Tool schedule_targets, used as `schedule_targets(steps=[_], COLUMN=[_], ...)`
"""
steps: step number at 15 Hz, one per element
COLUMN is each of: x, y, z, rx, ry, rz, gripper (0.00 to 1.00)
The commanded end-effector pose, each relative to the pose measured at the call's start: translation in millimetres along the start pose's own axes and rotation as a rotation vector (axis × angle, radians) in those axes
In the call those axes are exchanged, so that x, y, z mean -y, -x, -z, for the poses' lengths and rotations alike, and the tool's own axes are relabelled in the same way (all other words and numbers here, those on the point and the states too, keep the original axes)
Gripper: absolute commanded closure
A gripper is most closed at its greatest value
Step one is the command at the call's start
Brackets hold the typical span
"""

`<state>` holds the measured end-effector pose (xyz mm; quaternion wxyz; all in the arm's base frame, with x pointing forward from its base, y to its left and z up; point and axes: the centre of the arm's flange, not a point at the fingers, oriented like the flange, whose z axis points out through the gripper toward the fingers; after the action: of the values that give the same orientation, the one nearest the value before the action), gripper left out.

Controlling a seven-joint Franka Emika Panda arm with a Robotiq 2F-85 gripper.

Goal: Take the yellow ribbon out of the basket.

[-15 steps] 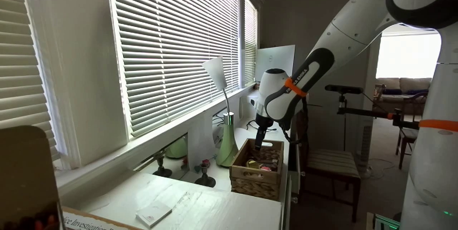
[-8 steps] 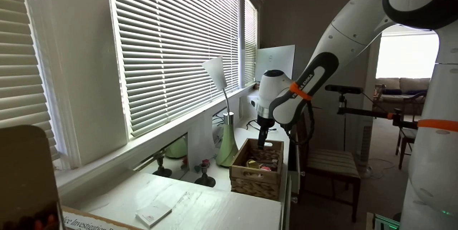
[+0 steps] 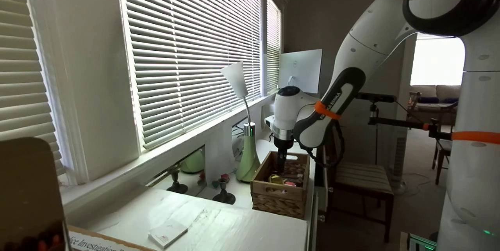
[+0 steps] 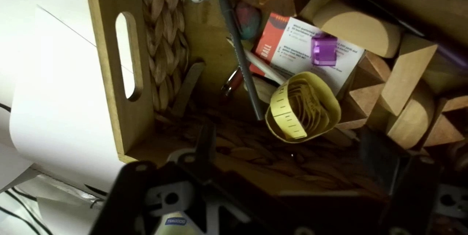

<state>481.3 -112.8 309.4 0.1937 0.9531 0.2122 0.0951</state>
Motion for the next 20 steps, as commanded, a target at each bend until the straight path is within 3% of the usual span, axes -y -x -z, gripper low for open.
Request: schedule_targets(steps=[1, 10, 17, 20], x=[15, 28, 32, 34], y=[-7, -8, -9, -10], z=[-21, -47, -60, -65], rx=[0.0, 0.002, -0.015, -0.041], ry=[0.009, 0.116, 0.146, 0.163], rz=[0.058, 0.164, 0.191, 0.211], gripper=[0.0, 0.03, 0.61, 0.71])
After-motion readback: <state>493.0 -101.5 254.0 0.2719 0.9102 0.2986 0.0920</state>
